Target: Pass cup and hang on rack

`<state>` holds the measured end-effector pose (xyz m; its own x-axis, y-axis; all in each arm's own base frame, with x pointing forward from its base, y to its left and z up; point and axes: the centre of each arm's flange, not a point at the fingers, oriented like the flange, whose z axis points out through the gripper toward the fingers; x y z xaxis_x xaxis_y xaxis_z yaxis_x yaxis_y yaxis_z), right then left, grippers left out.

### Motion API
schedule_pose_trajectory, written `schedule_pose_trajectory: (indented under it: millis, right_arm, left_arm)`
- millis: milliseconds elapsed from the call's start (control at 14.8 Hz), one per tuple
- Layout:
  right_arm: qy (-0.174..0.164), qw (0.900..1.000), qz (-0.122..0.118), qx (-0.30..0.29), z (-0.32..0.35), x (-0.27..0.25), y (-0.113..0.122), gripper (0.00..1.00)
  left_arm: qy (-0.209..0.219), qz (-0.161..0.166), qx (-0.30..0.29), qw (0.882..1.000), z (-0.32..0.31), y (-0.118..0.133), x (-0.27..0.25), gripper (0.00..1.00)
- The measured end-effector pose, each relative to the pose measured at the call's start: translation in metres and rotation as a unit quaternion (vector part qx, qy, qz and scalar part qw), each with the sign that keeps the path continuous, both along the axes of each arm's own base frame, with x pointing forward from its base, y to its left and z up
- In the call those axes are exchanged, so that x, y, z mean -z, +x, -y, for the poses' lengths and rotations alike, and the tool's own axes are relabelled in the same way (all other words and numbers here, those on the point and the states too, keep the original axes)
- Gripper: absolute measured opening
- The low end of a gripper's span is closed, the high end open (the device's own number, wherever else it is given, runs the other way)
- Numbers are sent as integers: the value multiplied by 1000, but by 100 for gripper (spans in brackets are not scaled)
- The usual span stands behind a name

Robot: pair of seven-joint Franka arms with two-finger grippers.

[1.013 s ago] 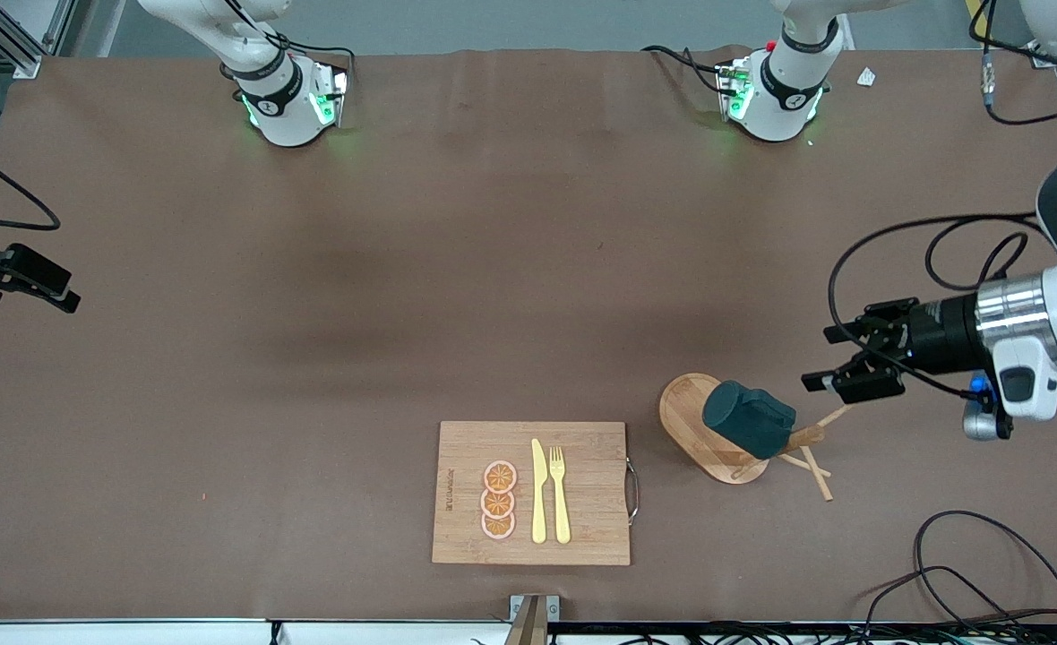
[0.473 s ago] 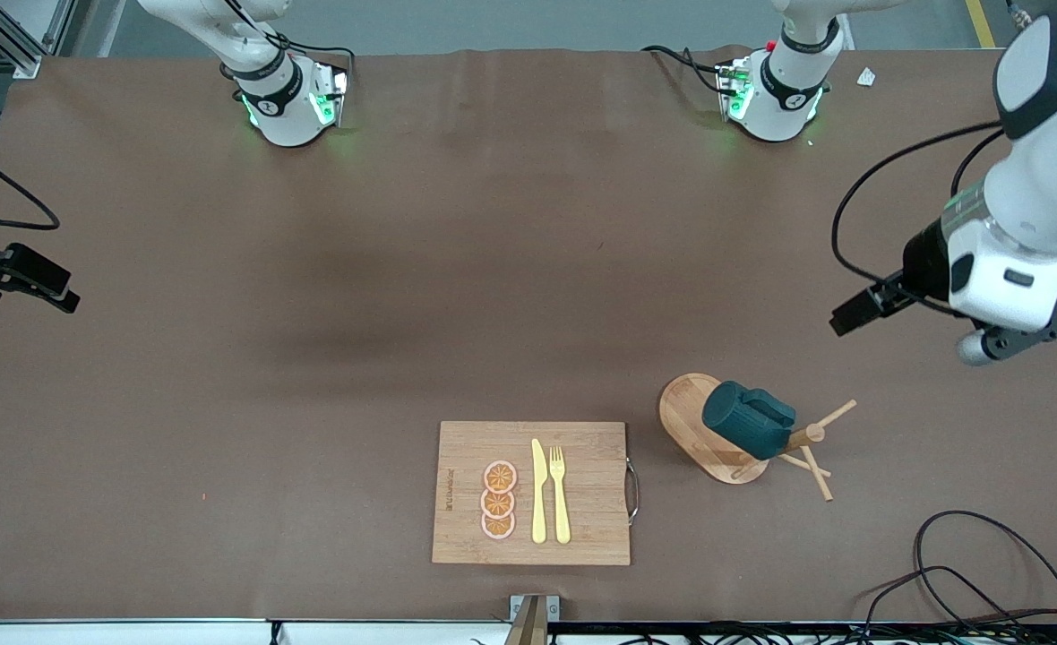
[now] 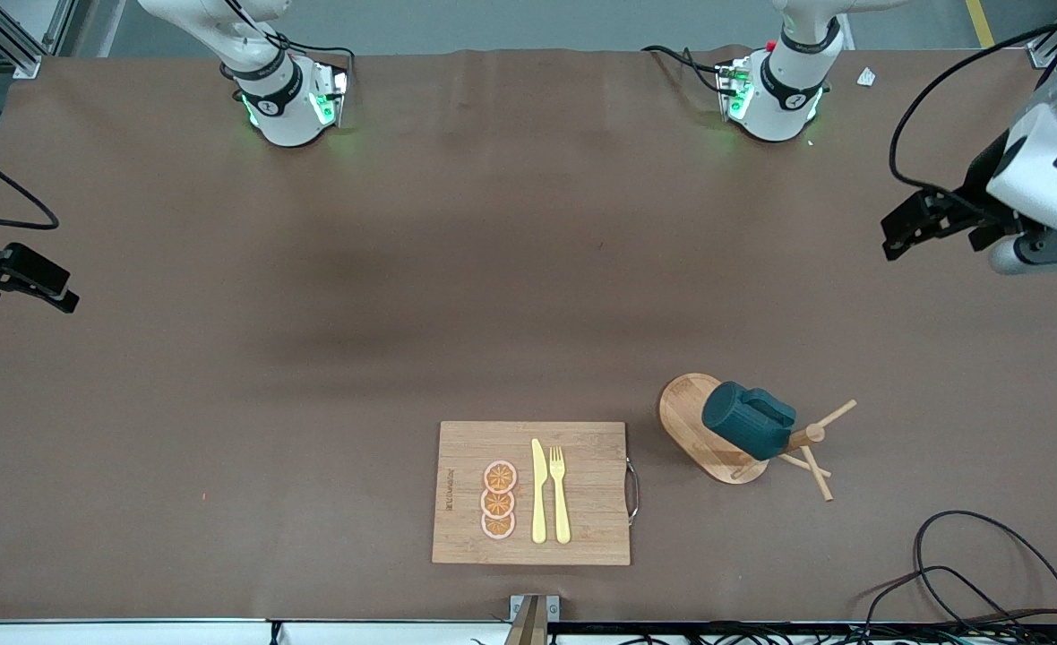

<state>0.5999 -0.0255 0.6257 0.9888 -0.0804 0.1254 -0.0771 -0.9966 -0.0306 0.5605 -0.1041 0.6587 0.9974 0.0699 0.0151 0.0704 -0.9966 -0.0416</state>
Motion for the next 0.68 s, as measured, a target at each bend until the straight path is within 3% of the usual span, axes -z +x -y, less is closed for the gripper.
schedule_pose_trajectory:
  millis: [405, 675]
  right_arm:
    - [0, 1000, 0, 0, 0, 0, 0, 100]
    - [0, 1000, 2, 0, 0, -2, 0, 100]
  left_arm:
    - [-10, -22, 29, 999, 1, -53, 4, 100]
    - [-13, -27, 40, 999, -21, -62, 5, 100]
